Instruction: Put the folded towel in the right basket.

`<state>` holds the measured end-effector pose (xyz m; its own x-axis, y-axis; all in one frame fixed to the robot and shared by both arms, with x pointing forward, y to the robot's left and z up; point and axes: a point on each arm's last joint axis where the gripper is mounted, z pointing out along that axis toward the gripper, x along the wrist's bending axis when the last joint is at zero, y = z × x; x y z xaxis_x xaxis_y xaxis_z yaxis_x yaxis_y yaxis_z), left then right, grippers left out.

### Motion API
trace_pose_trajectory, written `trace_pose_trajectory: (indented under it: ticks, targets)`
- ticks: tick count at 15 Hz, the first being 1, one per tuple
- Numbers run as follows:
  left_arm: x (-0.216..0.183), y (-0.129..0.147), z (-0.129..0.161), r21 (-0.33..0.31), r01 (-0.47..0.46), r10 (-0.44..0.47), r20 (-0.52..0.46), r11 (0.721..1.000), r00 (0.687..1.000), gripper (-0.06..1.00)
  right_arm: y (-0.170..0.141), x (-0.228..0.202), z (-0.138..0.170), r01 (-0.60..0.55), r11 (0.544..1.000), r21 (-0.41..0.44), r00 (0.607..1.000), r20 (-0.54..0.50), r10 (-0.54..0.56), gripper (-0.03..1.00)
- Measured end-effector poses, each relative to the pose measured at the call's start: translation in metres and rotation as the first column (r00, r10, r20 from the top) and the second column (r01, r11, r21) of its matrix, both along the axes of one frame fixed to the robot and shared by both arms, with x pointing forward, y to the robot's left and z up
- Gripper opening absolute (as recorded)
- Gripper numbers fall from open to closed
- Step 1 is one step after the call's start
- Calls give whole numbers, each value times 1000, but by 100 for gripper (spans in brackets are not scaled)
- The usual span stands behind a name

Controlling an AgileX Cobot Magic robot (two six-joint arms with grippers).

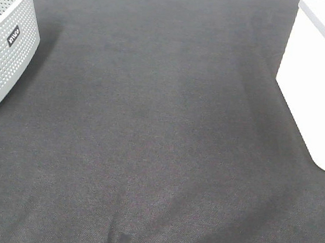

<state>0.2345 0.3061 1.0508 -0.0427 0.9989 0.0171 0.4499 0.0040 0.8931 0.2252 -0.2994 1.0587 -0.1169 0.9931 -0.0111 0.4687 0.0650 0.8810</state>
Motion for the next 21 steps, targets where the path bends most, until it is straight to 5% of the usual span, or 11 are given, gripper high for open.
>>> trace_pose_trajectory:
  ticks: [2, 21]
  targets:
    - [0, 0, 0, 0, 0, 0, 0, 1000, 1000, 99, 1, 9, -21, 0, 1000, -9, 997, -76, -1, 96]
    - [0, 0, 0, 0, 0, 0, 0, 1000, 1000, 99, 2, 10, -21, 78, 997, -1, 995, -69, -78, 96]
